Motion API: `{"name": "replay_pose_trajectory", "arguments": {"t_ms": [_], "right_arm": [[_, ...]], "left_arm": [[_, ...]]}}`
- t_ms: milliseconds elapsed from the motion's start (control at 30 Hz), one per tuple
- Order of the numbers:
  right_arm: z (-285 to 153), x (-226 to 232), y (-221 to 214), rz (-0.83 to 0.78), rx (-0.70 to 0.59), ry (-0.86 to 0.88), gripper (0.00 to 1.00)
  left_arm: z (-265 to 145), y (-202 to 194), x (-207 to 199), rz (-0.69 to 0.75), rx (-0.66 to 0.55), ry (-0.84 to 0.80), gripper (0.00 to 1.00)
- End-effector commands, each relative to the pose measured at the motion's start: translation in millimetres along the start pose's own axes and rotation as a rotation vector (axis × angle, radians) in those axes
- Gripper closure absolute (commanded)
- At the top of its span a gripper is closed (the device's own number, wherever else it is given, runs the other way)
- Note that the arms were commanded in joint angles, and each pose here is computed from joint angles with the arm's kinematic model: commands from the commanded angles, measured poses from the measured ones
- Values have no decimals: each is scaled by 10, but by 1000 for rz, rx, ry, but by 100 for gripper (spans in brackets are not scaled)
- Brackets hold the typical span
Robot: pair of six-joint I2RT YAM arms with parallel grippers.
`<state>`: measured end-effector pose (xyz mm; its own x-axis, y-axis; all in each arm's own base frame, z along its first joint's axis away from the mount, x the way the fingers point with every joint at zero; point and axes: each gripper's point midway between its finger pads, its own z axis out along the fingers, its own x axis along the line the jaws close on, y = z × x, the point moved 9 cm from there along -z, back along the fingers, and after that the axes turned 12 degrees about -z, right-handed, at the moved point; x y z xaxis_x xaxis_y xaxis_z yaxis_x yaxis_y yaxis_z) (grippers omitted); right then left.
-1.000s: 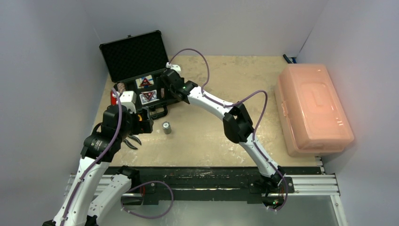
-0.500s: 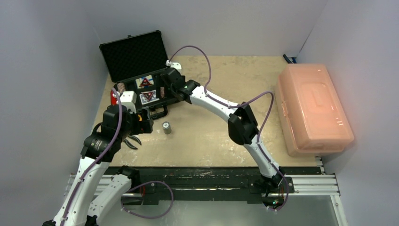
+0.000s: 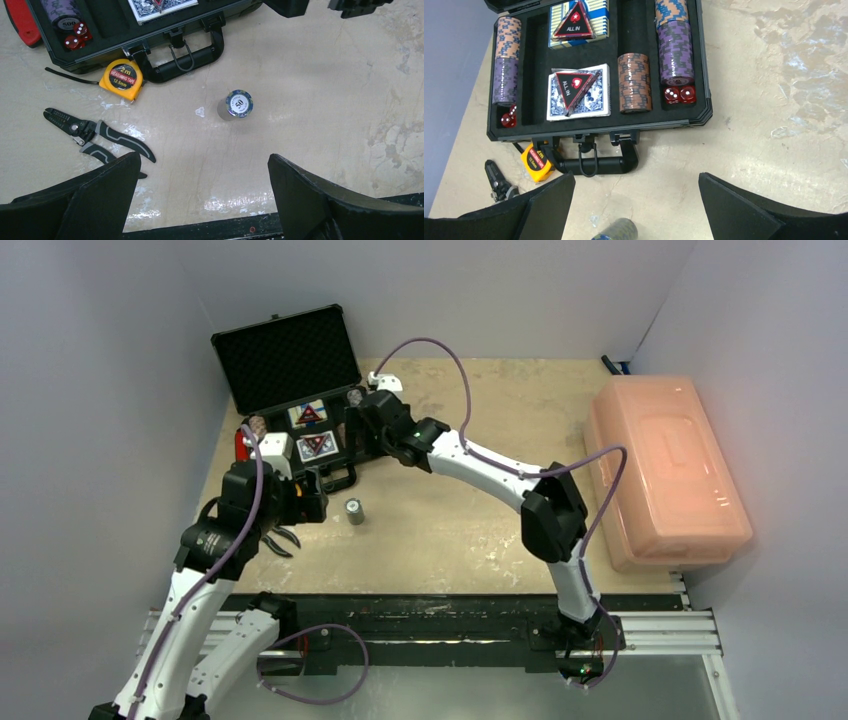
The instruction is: Pack up texas hold em set
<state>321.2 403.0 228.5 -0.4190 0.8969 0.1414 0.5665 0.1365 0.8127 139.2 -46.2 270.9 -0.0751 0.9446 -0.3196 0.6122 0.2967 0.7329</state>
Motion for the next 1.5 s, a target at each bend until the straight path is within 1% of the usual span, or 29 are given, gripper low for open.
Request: {"name": "replay_pose_trajectory", "arguments": {"t_ms": [0, 133, 400, 700, 967, 1100, 1300, 1467], "right_arm": [[-296, -29, 108, -4, -79, 8, 1], [-488, -125, 23, -2, -83, 9, 1], [-792, -351, -301, 10, -56, 7, 1], [-1079, -581, -594, 33, -46, -16, 1], [-1195, -699, -726, 34, -39, -46, 1], [-1241, -747, -779, 32, -34, -59, 1], [-1322, -817, -850, 34, -32, -75, 1], [-1380, -866, -916, 33, -26, -79, 1]], "left_arm": [[14, 7, -4, -17, -2, 3, 0], [15, -11, 14, -37, 14, 33, 0], [56, -112, 50, -123, 107, 131, 0], [153, -256, 7, -209, 234, 171, 2], [276, -389, -105, -164, 345, 190, 6], [435, -485, -205, -138, 403, 198, 8], [648, -499, -451, -107, 433, 144, 11], [812, -494, -552, -64, 452, 134, 12]]}}
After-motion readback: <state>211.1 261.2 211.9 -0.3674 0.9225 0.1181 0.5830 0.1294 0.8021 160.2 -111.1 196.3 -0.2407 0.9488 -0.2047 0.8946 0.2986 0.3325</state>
